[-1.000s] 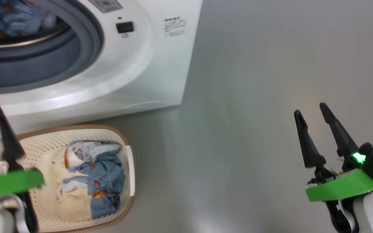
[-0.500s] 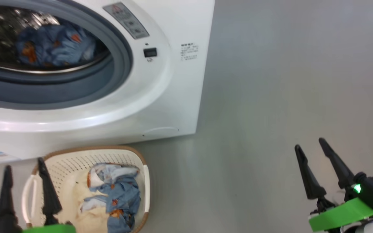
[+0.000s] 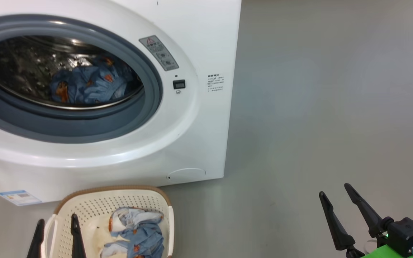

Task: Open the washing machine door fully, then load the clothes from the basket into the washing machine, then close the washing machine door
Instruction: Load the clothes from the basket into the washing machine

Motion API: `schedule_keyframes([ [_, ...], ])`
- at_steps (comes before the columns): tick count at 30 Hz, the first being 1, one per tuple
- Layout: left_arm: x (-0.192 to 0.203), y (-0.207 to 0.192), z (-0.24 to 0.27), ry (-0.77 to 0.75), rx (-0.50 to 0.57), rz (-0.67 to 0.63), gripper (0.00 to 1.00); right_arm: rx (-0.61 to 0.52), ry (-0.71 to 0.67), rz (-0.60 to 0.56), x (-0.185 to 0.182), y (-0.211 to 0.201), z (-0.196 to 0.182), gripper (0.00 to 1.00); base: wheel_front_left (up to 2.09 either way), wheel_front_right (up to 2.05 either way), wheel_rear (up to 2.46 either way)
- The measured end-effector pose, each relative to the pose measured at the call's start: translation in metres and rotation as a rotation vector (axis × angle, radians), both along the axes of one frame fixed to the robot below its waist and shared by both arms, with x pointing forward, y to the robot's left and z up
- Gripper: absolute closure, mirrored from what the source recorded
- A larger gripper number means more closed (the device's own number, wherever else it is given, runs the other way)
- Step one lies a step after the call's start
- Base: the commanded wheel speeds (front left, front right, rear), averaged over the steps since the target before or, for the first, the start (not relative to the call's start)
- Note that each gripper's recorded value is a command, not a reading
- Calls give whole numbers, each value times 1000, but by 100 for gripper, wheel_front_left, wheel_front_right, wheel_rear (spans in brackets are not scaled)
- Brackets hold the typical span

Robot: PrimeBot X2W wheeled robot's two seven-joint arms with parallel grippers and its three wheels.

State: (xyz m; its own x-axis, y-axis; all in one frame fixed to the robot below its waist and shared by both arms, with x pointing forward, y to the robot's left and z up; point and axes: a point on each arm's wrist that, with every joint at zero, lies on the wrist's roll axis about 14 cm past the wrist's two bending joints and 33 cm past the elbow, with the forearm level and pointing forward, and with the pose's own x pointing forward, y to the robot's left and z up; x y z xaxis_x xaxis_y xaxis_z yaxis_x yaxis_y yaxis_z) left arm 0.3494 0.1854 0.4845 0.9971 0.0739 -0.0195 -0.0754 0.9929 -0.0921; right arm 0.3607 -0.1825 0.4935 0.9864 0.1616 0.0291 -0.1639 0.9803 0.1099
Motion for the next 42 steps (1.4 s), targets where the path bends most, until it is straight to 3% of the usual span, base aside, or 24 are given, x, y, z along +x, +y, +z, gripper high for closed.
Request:
schedule_keyframes([
  [23, -24, -9, 4, -15, -15, -39, 0, 10, -44, -31, -30, -5, 14, 0, 0, 0, 0],
  [42, -26, -11, -6, 18, -23, -48, 0, 10, -27, -26, -28, -3, 9, 0, 0, 0, 0],
])
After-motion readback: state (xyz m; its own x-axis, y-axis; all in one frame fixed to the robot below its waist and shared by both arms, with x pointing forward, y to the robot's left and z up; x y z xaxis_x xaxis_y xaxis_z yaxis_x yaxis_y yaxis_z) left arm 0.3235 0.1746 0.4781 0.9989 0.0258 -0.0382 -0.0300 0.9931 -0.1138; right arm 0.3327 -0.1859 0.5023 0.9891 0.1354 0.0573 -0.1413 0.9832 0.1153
